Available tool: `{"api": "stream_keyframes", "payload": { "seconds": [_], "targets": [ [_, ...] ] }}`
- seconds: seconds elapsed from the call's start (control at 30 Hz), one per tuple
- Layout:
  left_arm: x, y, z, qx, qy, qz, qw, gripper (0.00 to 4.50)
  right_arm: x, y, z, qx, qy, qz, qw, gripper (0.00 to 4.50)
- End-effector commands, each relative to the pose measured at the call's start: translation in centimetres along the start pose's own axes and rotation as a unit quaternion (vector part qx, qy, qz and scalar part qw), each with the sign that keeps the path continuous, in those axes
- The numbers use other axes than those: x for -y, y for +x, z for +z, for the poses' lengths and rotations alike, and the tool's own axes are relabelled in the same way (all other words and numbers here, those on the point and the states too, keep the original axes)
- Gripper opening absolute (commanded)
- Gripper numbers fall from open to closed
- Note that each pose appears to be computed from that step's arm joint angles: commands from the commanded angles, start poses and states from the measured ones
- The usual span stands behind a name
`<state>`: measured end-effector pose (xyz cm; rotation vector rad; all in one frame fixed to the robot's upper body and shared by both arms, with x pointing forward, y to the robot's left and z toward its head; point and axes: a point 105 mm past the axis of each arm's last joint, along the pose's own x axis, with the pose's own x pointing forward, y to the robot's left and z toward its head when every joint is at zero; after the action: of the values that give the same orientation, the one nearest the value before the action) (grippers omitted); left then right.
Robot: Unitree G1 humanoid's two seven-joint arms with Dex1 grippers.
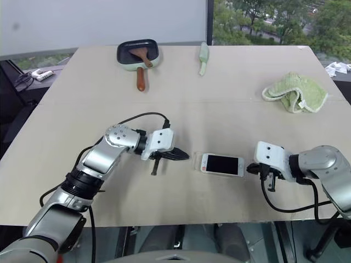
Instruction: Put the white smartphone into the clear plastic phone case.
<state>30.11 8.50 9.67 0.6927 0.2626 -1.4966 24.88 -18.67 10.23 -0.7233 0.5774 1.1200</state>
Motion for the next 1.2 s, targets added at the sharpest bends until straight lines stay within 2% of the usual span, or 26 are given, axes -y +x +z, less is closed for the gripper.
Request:
{"api": "stream_keyframes", "payload": {
  "seconds": [0.03, 0.47, 0.73, 1.03, 1.2],
  "targets": [
    [0.2, 0.9, 0.3, 0.005, 0.015, -0.007, 1.0, 0.0, 0.2, 0.0, 0.6, 0.001, -0.023, -0.002, 1.0, 0.03],
    [1.0, 3.5, 0.9, 0.022, 0.017, -0.036, 0.999, 0.0, 0.4, 1.5, 3.5, 0.003, -0.086, 0.021, 0.996, 0.03],
    [1.5, 4.2, 1.6, 0.031, 0.019, -0.046, 0.998, 0.0, -0.7, 3.7, 6.9, 0.033, -0.121, 0.051, 0.991, 0.03],
    [1.4, 3.7, 1.8, 0.039, 0.012, -0.039, 0.998, 0.0, 0.7, 2.7, 5.8, 0.012, -0.106, 0.004, 0.994, 0.03],
    [-0.8, 0.2, 2.0, 0.029, 0.011, 0.005, 1.0, 0.0, 1.1, 0.6, 4.3, 0.006, -0.047, -0.026, 0.999, 0.03]
  ]
}}
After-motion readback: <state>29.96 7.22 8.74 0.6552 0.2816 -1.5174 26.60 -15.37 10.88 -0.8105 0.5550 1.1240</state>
